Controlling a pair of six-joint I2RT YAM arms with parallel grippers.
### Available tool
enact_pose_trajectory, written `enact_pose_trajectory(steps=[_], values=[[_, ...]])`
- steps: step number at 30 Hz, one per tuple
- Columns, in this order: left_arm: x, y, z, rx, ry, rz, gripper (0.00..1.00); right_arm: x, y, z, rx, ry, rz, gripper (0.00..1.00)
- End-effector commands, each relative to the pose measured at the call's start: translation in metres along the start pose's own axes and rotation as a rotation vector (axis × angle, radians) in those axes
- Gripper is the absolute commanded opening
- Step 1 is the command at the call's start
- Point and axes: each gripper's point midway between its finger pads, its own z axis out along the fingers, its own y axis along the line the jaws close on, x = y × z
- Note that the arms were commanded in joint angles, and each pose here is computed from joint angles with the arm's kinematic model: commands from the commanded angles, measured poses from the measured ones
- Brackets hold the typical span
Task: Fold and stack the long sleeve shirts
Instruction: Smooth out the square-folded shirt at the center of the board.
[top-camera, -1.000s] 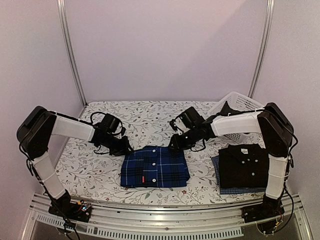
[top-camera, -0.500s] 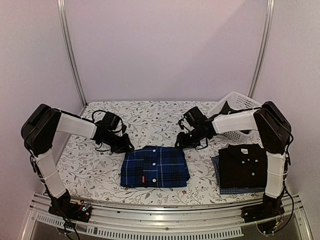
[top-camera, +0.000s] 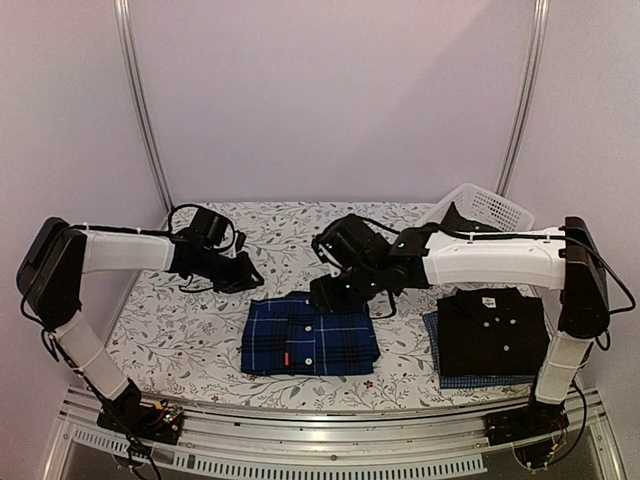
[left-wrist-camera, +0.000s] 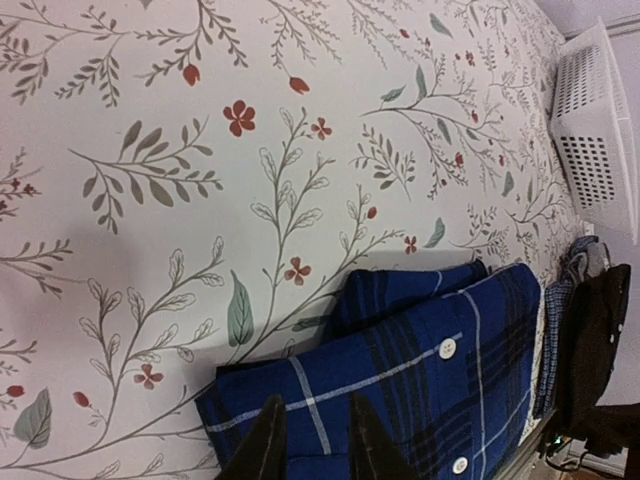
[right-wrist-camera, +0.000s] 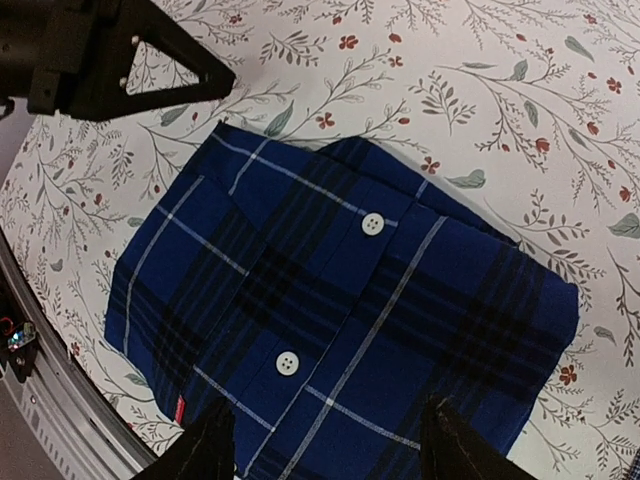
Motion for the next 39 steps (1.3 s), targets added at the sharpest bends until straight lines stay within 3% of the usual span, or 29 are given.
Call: enact_pose_trajectory(steps=[1, 7, 17, 21, 25, 32, 39], values=[[0.0, -0.009, -0.019, 0.044, -0.005, -0.001, 0.22, 0.034, 0.008, 0.009, 0.094, 0.092, 0.007, 0.62], [0.022, -0.026, -0.038, 0.168, 0.014, -0.024, 0.22, 0.06, 0.022, 0.035, 0.147, 0.155, 0.053, 0.64], [0.094, -0.069, -0.032, 0.366, 0.208, 0.014, 0.23, 0.098, 0.021, 0.071, 0.232, 0.209, 0.121, 0.73], [0.111, -0.066, -0.013, 0.325, 0.229, 0.02, 0.23, 0.109, 0.02, 0.078, 0.24, 0.219, 0.134, 0.78], [0.119, -0.037, 0.009, 0.208, 0.222, 0.002, 0.23, 0.106, 0.022, 0.074, 0.235, 0.203, 0.121, 0.8], [0.128, -0.014, 0.027, 0.129, 0.224, -0.019, 0.23, 0.089, 0.023, 0.035, 0.206, 0.124, 0.087, 0.81], [0.13, -0.015, 0.031, 0.1, 0.228, -0.026, 0.23, 0.129, 0.014, 0.035, 0.259, 0.185, 0.053, 0.78]])
